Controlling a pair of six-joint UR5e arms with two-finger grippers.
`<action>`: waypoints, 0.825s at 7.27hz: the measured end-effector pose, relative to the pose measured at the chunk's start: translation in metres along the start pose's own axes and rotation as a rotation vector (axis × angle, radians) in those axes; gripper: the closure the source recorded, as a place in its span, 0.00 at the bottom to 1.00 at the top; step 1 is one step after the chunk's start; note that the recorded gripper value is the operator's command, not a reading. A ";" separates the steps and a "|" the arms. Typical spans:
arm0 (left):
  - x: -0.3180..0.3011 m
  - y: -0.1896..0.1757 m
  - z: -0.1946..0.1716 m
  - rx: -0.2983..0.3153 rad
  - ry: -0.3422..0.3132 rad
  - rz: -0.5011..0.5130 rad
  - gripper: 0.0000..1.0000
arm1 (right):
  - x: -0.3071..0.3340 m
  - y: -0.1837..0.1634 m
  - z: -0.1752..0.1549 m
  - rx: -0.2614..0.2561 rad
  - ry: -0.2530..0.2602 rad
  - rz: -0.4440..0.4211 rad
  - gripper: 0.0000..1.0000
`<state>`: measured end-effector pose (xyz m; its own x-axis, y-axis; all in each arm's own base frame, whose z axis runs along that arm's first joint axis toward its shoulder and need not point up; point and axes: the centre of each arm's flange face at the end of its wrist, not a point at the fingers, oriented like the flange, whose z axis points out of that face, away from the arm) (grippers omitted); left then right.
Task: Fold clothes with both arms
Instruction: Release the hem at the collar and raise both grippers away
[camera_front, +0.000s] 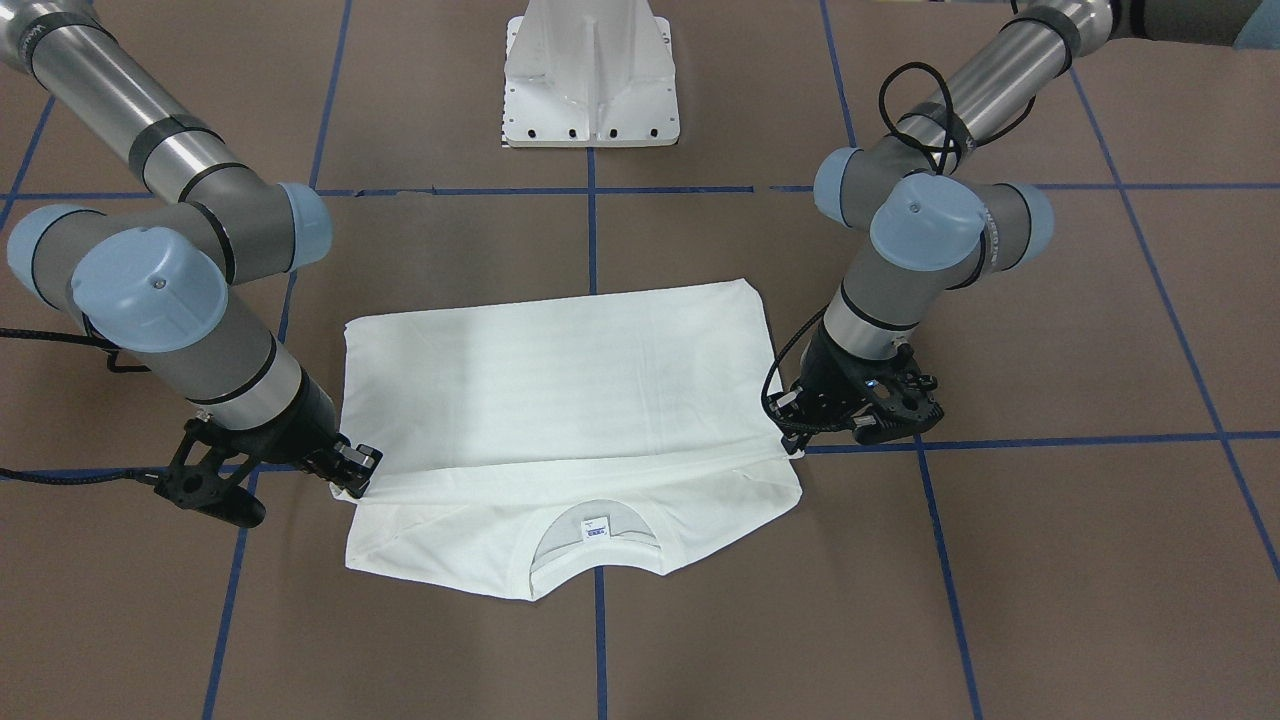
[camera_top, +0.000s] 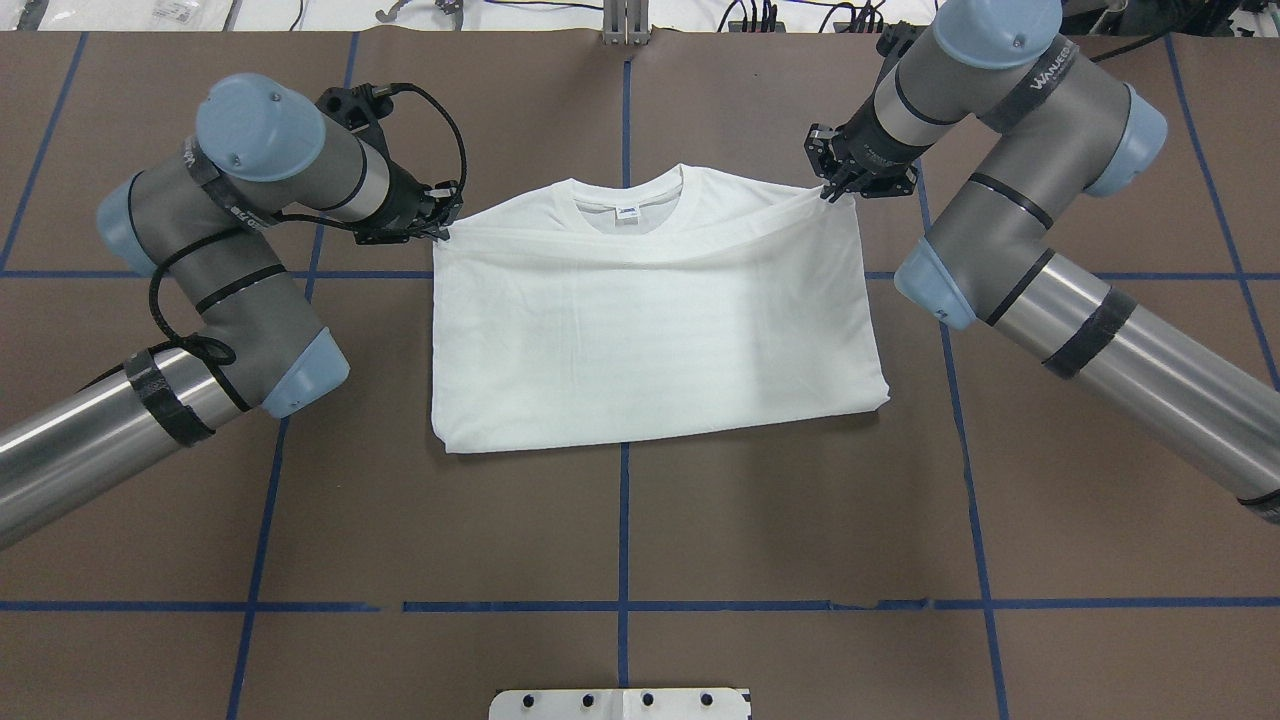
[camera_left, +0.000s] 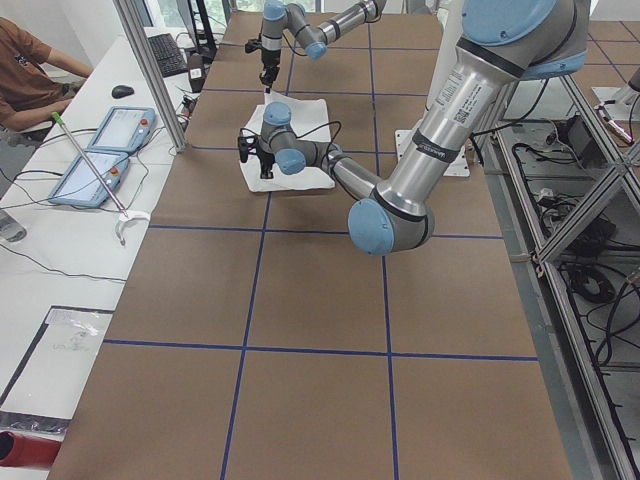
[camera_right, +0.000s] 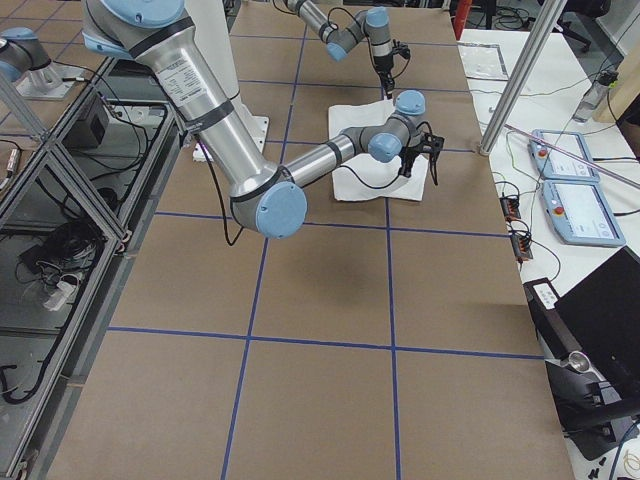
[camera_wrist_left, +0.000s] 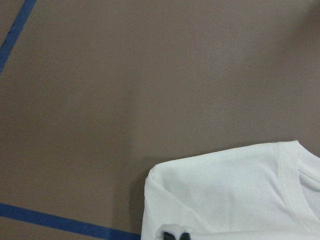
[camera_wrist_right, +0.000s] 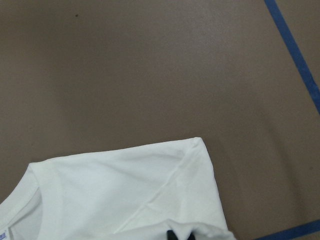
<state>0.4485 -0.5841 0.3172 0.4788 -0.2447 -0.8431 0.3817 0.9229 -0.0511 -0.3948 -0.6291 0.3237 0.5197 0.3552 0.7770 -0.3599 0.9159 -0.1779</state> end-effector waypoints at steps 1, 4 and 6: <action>0.003 -0.003 0.003 0.001 -0.006 -0.002 1.00 | 0.000 -0.001 0.002 0.001 0.003 0.000 1.00; 0.000 -0.023 0.001 0.022 -0.014 -0.010 1.00 | 0.004 -0.008 0.008 0.018 0.020 0.006 1.00; -0.004 -0.033 0.000 0.031 -0.021 -0.007 1.00 | 0.003 -0.014 0.007 0.025 0.022 0.011 1.00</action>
<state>0.4342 -0.6138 0.3219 0.4924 -0.2572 -0.8315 0.4090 0.9117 -0.0398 -0.3942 -0.6419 0.3325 0.5327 0.3691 0.7616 -0.3844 0.9072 -0.1708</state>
